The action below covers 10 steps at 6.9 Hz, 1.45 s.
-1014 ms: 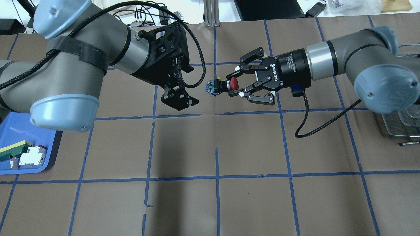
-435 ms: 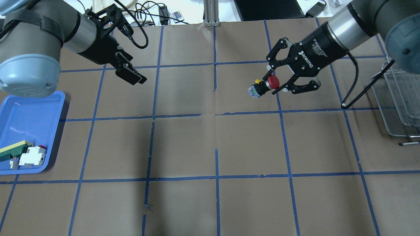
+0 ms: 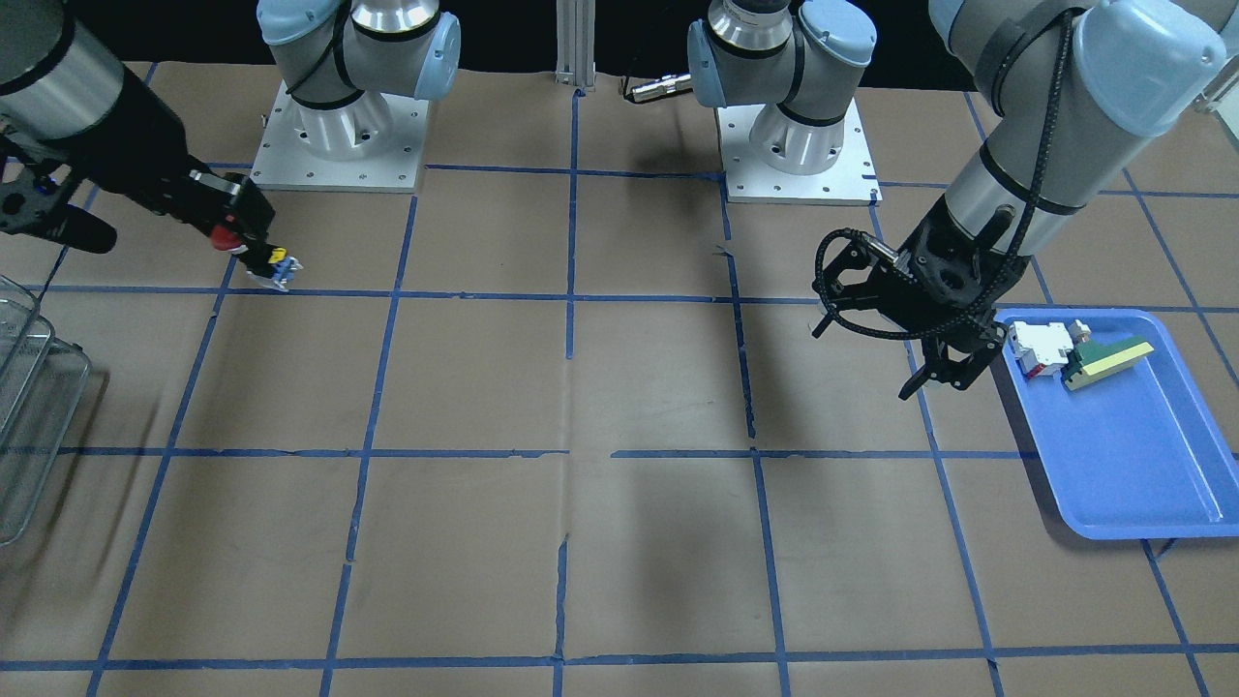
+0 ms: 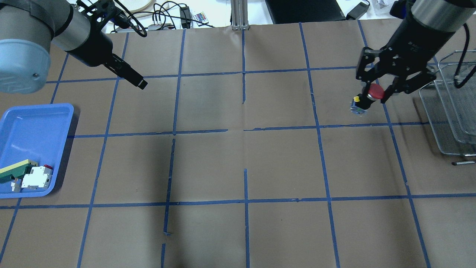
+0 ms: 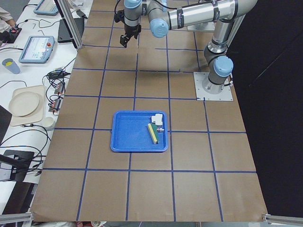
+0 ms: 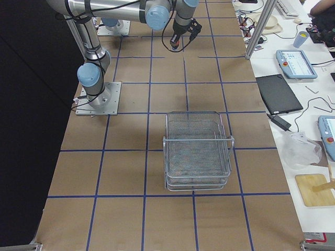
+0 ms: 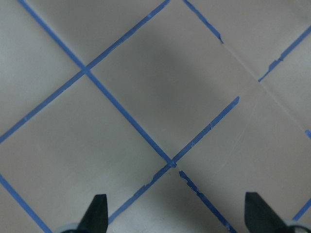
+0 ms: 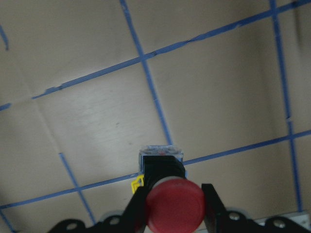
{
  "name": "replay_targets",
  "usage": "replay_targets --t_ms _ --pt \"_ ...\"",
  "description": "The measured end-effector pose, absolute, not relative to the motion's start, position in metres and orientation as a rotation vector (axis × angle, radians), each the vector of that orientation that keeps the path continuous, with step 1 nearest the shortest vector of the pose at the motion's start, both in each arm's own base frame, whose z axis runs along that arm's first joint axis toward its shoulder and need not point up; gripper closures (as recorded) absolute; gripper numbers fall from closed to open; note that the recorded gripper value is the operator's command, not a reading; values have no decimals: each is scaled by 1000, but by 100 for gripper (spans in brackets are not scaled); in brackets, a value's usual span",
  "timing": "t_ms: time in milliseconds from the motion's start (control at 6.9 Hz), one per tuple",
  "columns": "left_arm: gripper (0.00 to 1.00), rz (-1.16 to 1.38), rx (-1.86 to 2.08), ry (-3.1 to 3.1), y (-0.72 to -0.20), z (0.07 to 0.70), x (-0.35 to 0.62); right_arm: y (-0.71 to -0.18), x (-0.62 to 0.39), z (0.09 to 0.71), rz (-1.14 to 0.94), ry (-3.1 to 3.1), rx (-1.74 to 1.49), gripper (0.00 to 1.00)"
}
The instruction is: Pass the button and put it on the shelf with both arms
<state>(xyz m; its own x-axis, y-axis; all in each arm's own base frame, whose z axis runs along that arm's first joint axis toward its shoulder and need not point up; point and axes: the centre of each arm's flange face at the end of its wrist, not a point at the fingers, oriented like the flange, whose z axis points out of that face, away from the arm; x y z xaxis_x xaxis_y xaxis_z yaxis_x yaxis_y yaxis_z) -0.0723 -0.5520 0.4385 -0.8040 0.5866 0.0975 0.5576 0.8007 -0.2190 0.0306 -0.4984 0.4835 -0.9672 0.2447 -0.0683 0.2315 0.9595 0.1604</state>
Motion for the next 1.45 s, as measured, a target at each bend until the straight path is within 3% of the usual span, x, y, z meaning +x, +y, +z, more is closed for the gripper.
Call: replay_targets --t_ms 580,1159,1449 --pt "0 153 -465 -2959 -540 451 -68 -513 -145 489 131 3267 -86 93" --pt "0 92 -152 -2988 -531 457 -71 -542 -218 444 132 3330 -184 90" --pt "0 60 -65 -3047 -533 456 -66 -556 -233 419 135 3321 -188 81"
